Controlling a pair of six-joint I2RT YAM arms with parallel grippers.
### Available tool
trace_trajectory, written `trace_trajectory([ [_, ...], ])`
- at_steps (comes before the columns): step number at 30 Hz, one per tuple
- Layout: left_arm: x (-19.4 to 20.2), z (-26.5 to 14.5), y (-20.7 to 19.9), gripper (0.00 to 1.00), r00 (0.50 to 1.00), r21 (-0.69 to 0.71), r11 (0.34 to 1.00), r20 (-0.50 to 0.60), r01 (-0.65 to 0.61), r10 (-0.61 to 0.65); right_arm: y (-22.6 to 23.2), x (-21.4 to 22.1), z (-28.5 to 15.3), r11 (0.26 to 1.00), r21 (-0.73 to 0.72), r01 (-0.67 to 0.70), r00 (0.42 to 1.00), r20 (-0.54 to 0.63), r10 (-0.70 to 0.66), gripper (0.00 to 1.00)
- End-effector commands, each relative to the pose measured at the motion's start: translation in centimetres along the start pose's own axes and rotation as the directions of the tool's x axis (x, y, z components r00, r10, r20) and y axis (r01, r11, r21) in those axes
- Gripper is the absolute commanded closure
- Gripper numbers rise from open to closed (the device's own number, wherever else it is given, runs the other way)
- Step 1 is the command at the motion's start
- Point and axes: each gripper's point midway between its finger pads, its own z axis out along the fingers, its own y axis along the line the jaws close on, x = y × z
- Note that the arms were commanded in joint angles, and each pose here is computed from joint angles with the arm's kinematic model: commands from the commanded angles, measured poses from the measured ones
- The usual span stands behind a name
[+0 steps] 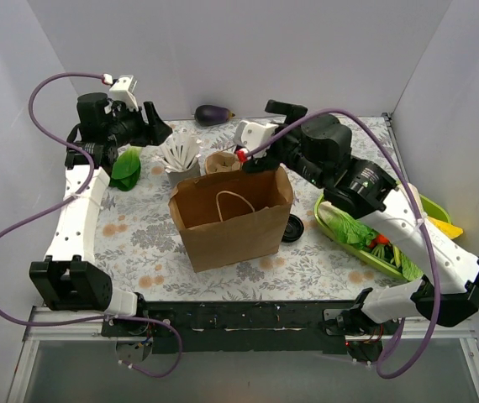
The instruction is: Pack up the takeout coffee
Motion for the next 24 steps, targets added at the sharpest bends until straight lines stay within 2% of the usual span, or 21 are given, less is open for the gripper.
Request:
trace_trajectory([
  [1, 0.3, 0.4, 2.8, 0.43, 1.0, -0.125, 0.992, 0.002, -0.024, 0.025, -5.4, 1.3, -1.3, 0.963, 0.226, -0.148, 0.988, -0.007, 0.153, 0.02],
  [5, 1.3, 1.7, 6.2, 0.51, 0.999, -0.173, 0.985, -0.047, 0.009, -0.018, -5.4, 3.3, -0.6, 0.93, 0.177, -0.323, 0.945, 0.009, 0.326, 0.04],
  [7, 0.6, 1.8, 6.9, 0.56, 0.998, -0.187, 0.982, -0.059, -0.03, 0.019, -3.9, 4.4, 0.3, 0.917, 0.124, -0.378, 0.925, 0.009, 0.38, 0.05],
  [8, 0.8, 2.0, 7.3, 0.58, 0.996, -0.191, 0.981, -0.079, -0.042, 0.028, -3.4, 4.8, 0.6, 0.915, 0.115, -0.386, 0.922, 0.007, 0.387, 0.05],
  [9, 1.8, 2.4, 8.0, 0.59, 0.992, -0.2, 0.979, -0.123, -0.036, 0.011, -3.1, 4.9, 0.7, 0.914, 0.112, -0.39, 0.92, 0.011, 0.392, 0.05],
  [12, 2.2, 2.5, 8.8, 0.57, 0.987, -0.191, 0.981, -0.16, -0.042, 0.011, -2.3, 5.5, 1.1, 0.901, 0.104, -0.421, 0.907, 0.017, 0.421, 0.05],
  [19, 3.2, 4.3, 9.6, 0.57, 0.976, -0.143, 0.989, -0.216, -0.044, 0.012, -1.1, 6.7, 1.8, 0.91, 0.084, -0.406, 0.913, -0.006, 0.408, 0.06],
  [24, 3.5, 5.2, 9.5, 0.57, 0.977, -0.113, 0.993, -0.212, -0.022, -0.002, -1.2, 7.1, 2.1, 0.91, 0.083, -0.406, 0.913, -0.015, 0.408, 0.06],
])
